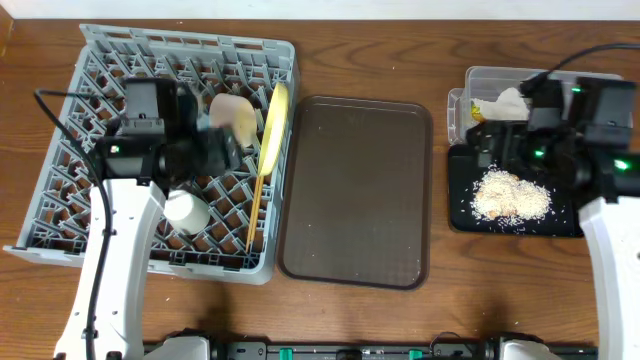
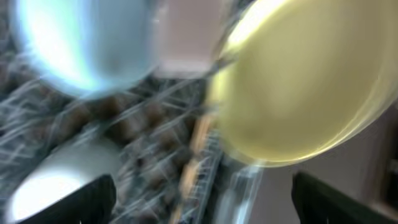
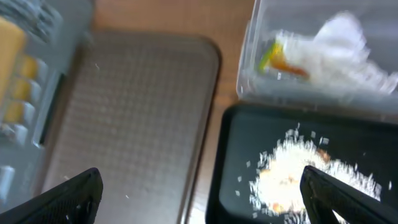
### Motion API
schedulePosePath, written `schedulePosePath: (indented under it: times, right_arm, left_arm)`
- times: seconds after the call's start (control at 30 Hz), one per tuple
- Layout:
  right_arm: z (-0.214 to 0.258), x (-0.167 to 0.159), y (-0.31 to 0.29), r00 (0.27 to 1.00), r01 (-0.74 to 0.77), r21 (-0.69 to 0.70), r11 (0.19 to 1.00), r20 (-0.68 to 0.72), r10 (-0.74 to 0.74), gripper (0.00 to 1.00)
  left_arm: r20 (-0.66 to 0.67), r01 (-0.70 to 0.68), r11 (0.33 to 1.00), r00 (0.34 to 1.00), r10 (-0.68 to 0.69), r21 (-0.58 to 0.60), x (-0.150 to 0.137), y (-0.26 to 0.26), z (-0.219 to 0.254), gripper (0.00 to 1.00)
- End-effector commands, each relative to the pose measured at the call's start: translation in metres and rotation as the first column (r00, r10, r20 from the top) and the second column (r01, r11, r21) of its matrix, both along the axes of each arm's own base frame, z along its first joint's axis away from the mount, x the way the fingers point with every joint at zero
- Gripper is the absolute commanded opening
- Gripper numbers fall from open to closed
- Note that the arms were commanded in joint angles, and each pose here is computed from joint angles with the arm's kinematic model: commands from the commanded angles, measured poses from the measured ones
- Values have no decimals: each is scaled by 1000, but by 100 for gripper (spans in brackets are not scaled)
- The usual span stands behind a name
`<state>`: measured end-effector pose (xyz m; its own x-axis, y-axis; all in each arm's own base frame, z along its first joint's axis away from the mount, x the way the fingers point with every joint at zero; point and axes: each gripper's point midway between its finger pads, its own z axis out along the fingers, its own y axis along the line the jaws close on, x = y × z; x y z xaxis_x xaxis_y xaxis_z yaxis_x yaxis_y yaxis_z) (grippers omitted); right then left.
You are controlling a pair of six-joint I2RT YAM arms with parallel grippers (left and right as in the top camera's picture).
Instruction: Sort waste into correct bins and load items into the dishwasher
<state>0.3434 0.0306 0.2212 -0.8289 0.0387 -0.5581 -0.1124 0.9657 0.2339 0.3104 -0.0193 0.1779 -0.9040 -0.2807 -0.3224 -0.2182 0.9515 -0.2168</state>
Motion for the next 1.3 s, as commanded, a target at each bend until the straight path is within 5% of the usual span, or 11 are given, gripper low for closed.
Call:
schedulePosePath:
  times: [0.0, 0.13, 0.23, 0.47, 0.8, 1.27]
  right_arm:
    - [-31, 0, -13, 992, 39, -103, 994, -119, -51, 99]
    - [-48, -11, -15, 973, 72, -95, 993, -212, -91, 99]
    - [-46, -17, -15, 972, 76, -93, 993, -217, -95, 99]
    - [-40, -44, -14, 988, 87, -91, 992, -116, -97, 99]
    - [-7, -99, -25, 967, 167, -120, 979, 214, -138, 99]
    - [-13, -144, -24, 977, 160, -127, 979, 162, -139, 99]
  left_arm:
    - [-110, -44, 982, 992, 65, 181, -25, 33, -11, 91]
    - [-209, -26, 981, 976, 67, 192, -53, 34, -15, 91]
    - [-160, -24, 981, 985, 56, 194, -58, 34, -9, 91]
    - [162, 36, 982, 985, -66, 183, -75, 20, 21, 91]
    - [562, 6, 986, 821, -99, 164, -129, 12, 66, 92]
    - [631, -8, 987, 770, -98, 163, -140, 12, 79, 93]
